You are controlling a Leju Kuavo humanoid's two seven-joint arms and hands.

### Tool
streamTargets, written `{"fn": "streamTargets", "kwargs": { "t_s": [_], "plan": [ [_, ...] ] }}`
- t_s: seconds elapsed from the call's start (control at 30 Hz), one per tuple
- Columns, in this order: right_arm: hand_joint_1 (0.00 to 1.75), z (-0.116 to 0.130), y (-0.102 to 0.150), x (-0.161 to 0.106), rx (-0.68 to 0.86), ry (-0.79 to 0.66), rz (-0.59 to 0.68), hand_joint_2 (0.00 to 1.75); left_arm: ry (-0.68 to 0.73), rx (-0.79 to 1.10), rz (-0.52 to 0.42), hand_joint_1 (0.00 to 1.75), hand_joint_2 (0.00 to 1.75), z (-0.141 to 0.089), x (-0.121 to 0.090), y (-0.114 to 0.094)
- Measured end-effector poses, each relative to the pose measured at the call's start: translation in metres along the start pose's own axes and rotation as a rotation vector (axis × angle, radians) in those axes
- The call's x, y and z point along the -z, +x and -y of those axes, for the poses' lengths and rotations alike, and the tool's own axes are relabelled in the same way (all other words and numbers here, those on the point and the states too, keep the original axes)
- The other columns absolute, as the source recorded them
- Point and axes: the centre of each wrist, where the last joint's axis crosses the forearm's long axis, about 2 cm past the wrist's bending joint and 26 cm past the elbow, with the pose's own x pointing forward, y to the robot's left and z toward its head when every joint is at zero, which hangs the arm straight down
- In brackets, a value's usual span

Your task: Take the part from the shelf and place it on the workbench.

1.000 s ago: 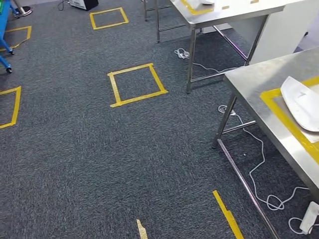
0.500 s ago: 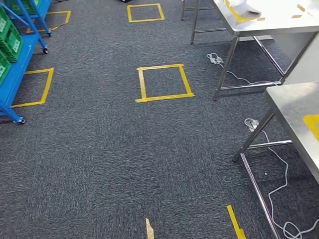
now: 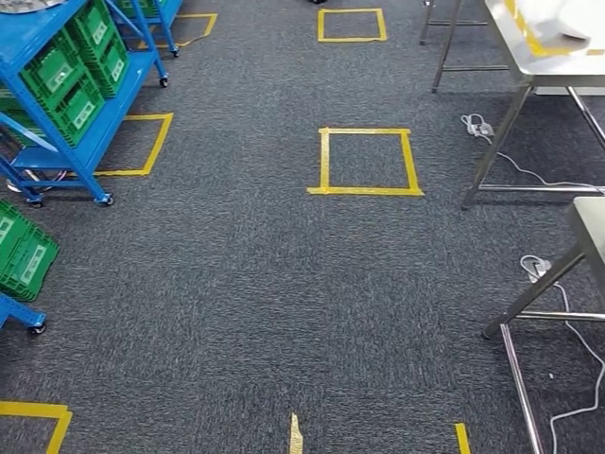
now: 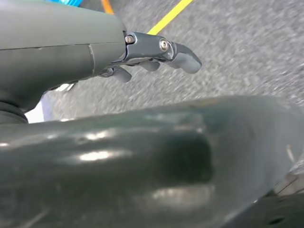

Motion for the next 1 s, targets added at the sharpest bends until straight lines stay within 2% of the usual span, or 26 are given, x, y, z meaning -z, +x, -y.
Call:
{"fn": "streamTargets", "kwargs": {
  "t_s": [0.43,0.6,0.87,1.0],
  "plan": [
    [0.00,-0.001,0.005,-0.002,0.002,0.003,0.020,0.00,-0.011,-0.005,-0.015,0.00,0.00,0.004,-0.002,-0.001],
    [0.00,-0.005,0.002,-0.004,-0.030,0.000,-0.006,0.00,-0.082,0.015,-0.041,0.00,0.00,0.010,-0.013,-0.007],
    [0.00,-0.013,0.015,0.000,-0.020,-0.007,0.066,0.00,-0.072,0.051,-0.021,0.00,0.00,0.001,-0.014,-0.012],
    [0.00,-0.014,0.008,-0.002,0.004,-0.022,0.049,0.00,-0.061,0.039,-0.028,0.00,0.00,-0.003,-0.013,-0.014]
  ]
}}
